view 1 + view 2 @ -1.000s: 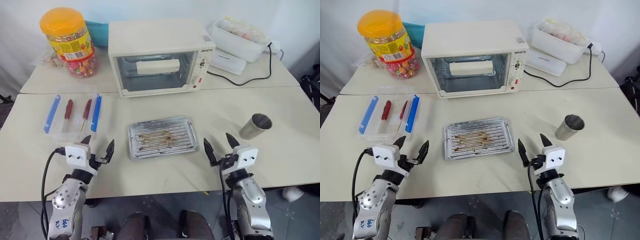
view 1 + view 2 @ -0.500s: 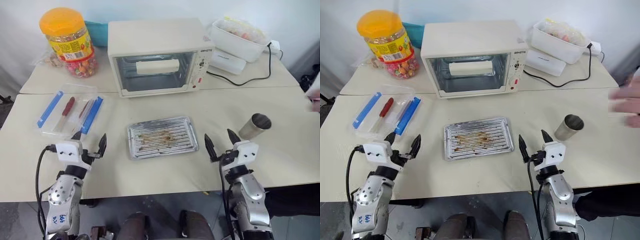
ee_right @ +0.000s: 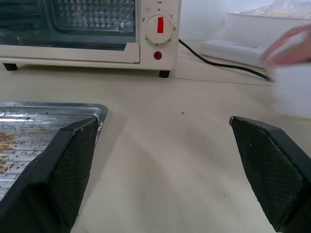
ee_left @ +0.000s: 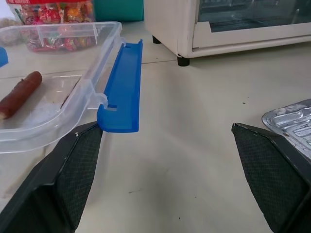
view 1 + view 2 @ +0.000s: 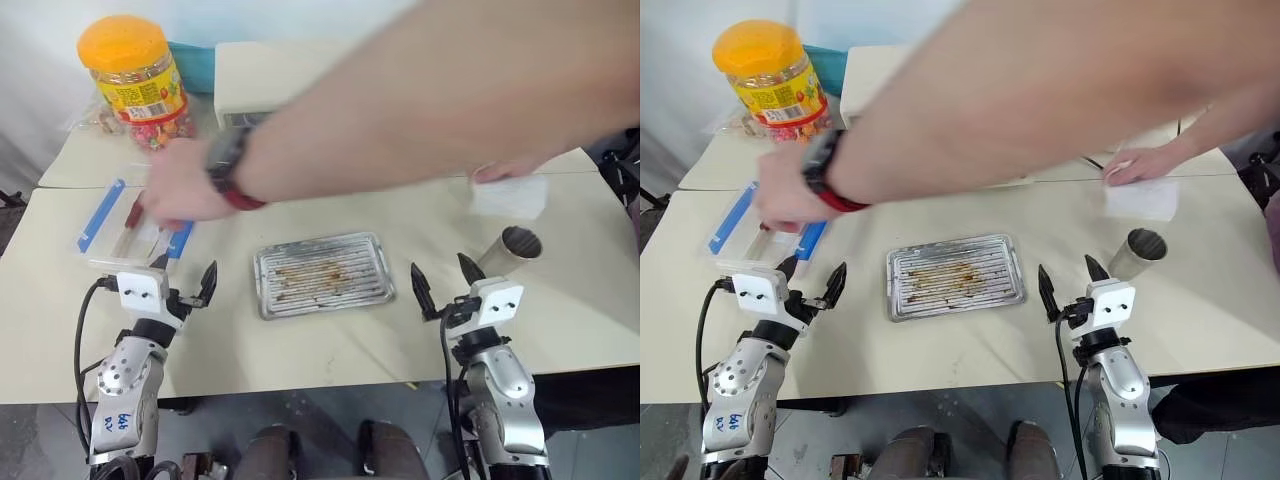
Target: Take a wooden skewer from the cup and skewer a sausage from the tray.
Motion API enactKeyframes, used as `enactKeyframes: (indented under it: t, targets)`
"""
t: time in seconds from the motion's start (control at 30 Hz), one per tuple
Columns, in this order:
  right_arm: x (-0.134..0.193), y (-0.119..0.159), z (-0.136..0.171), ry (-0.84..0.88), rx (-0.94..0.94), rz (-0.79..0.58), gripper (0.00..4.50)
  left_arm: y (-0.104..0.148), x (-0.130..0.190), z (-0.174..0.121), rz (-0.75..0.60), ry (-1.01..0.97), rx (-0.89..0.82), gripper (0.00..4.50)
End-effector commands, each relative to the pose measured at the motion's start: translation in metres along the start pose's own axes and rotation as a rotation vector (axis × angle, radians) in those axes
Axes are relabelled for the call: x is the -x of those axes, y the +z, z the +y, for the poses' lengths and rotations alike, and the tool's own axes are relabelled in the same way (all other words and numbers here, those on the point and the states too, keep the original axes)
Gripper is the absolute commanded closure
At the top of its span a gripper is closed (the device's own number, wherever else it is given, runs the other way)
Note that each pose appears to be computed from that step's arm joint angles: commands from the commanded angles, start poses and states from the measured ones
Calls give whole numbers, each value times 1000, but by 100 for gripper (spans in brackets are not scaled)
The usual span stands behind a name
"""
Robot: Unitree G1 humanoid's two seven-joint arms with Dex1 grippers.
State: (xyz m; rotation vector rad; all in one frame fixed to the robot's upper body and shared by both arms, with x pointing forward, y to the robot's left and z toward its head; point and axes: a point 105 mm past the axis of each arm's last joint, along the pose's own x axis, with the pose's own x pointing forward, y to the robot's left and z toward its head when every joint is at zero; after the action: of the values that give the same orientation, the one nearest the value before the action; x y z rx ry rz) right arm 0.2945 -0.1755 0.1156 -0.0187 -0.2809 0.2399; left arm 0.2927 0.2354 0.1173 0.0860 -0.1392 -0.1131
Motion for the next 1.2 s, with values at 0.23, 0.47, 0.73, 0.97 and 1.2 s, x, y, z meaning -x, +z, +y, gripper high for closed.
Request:
enactKeyframes:
  t: [0.23, 0.47, 0.73, 0.97, 1.2]
  targets:
    - [3, 12, 5, 31, -16, -36, 0, 6, 13, -10, -34, 11, 15, 1]
    - [10, 9, 2, 36, -18, -18, 0, 0, 29, -10, -15, 42, 28, 1]
    - [10, 7, -2, 39, -22, -2, 0, 0, 32, -8, -22, 50, 29, 1]
    - [3, 4, 5, 72, -23, -3, 0, 1, 30, -5, -29, 63, 21, 1]
    - [1, 5, 4, 30, -19, -35, 0, 0, 25, -8, -34, 49, 21, 1]
